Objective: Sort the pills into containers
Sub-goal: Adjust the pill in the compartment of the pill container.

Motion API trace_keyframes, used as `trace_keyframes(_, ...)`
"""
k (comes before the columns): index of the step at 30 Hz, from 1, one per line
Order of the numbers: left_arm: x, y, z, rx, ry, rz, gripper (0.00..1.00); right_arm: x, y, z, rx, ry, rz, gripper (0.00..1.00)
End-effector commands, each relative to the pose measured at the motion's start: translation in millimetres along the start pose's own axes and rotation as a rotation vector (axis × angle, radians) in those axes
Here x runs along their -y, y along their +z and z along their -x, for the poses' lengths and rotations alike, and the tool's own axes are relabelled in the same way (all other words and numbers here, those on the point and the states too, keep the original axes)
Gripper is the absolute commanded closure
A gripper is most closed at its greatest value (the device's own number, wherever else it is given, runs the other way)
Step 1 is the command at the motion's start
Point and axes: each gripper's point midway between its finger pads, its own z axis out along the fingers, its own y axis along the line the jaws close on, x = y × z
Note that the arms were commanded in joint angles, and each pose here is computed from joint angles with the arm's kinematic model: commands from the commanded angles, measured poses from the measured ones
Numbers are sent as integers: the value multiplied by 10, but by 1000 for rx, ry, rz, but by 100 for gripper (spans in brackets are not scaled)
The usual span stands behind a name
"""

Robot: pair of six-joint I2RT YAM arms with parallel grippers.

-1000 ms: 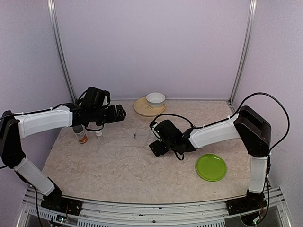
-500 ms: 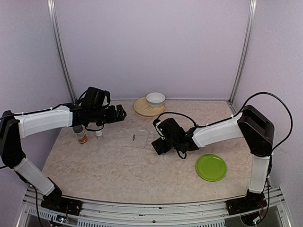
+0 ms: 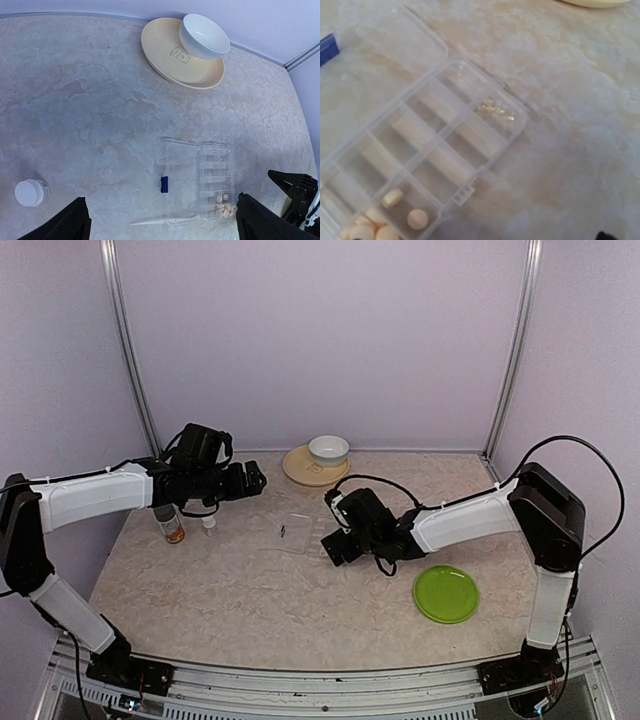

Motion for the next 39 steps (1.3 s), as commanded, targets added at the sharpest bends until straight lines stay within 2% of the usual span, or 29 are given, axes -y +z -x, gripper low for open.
trace_keyframes(1, 3, -45, 69, 29, -8, -11, 1, 147, -77, 60, 10, 30, -32, 0)
trace_keyframes(29, -10, -44, 81, 30, -15, -11, 1, 18, 150, -94, -82, -17, -9, 0)
trace_keyframes(39, -7, -42, 84, 30, -15, -13, 1, 78, -118, 98, 58, 19, 14, 0)
